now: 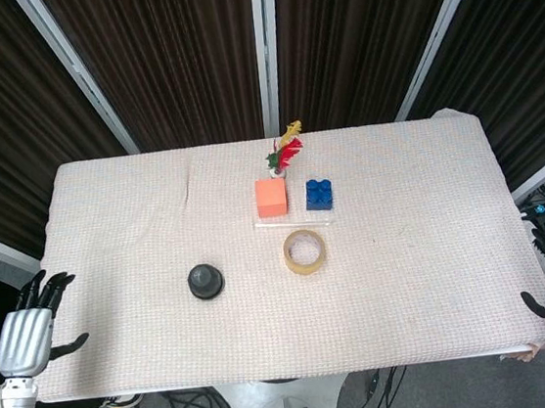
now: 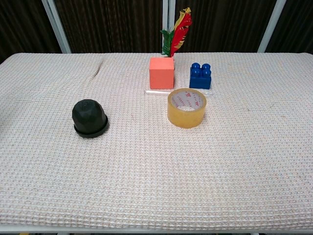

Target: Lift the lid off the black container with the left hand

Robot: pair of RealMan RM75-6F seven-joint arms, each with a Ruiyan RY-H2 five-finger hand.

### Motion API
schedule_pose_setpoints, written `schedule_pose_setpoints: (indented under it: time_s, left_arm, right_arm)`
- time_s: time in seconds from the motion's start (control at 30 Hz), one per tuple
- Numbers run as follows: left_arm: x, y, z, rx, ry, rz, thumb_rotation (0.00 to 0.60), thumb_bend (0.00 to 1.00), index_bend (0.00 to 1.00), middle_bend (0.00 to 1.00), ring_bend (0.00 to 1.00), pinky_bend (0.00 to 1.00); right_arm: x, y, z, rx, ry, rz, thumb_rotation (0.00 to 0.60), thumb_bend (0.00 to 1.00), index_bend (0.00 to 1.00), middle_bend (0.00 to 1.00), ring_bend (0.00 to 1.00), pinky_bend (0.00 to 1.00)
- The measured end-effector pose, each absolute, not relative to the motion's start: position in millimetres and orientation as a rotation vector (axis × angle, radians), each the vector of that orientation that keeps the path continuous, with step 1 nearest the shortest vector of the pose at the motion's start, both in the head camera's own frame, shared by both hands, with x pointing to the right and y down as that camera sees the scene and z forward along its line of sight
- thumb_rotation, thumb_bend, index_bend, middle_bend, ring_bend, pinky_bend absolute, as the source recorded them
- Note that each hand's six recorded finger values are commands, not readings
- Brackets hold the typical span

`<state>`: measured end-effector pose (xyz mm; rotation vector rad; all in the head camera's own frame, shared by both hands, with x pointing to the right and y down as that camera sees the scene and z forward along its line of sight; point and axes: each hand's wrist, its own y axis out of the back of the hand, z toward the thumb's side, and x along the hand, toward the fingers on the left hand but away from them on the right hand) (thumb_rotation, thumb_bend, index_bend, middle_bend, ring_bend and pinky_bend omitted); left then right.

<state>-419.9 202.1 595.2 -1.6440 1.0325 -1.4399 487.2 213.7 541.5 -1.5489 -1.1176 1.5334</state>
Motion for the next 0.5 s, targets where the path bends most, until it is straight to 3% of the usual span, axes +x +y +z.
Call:
schedule_pose_setpoints:
  time_s: [0.5]
  left_arm:
    - [-406.3, 200.2, 595.3, -1.715, 1.02, -1.397, 0.6, 0.0, 0.14, 0.13, 0.0, 0.12]
  right_arm:
    - [483.9, 212.8, 544.1, -1.56, -1.115, 1.533, 0.6, 0.15, 0.0, 0.0, 0.0, 0.0]
